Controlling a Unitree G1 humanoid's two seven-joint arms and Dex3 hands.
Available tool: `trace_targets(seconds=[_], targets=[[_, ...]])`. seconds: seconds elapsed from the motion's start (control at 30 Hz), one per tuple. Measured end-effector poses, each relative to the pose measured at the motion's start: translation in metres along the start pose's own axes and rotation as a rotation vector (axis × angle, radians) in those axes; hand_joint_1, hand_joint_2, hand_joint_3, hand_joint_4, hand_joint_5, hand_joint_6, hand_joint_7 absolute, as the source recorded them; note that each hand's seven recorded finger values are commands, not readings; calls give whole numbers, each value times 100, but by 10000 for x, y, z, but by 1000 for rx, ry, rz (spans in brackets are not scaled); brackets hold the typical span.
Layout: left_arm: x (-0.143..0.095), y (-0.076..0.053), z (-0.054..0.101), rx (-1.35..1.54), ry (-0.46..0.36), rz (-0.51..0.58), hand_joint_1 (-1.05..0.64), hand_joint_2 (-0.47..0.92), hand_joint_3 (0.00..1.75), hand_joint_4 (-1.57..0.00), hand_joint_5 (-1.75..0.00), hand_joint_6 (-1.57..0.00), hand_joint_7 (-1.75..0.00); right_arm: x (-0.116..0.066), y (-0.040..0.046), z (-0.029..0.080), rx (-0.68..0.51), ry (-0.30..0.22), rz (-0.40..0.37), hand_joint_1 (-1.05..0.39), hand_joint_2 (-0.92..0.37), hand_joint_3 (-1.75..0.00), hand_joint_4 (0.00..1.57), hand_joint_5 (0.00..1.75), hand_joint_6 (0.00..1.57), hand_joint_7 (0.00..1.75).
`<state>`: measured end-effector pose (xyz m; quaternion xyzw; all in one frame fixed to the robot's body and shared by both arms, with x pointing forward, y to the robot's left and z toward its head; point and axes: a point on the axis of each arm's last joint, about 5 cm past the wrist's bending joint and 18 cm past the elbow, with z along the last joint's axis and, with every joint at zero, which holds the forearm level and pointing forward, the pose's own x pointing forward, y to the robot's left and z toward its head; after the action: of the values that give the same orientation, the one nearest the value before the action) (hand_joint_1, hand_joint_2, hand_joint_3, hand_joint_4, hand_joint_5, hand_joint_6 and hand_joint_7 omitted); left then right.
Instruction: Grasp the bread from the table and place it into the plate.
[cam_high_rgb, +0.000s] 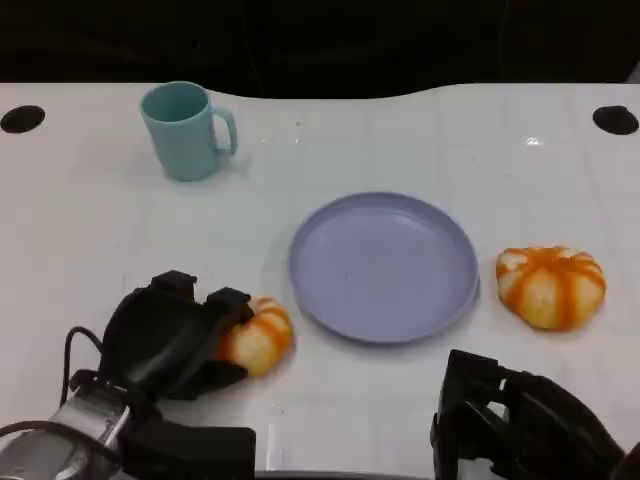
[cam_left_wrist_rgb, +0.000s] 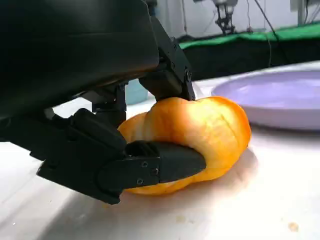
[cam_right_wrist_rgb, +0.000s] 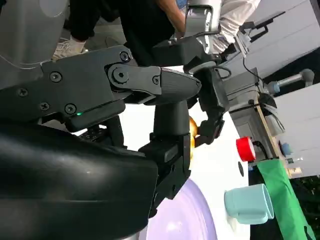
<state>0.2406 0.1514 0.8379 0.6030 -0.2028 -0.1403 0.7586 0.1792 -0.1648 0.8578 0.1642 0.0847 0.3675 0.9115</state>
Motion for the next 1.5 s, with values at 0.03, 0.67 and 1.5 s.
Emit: trace_targets(seconds=[0.03,0.67,1.5], targets=[[15,21,6,-8,-3,19,-33,58,102,-84,-175,-71,-146,0,0,-1,0,0,0,-53,-92,-45,63,175,40,174],[251,527,-36,-153,41,193,-26,52,98,-91,-175,-64,-175,50,26,-21,20,0,-5,-52,-92,-45,61,175,40,174],[877,632,510,-377,-174,17,-28,42,126,-97,-175,-75,-172,-51,41,-40,18,26,-14,-53,-92,-49,64,175,42,175]])
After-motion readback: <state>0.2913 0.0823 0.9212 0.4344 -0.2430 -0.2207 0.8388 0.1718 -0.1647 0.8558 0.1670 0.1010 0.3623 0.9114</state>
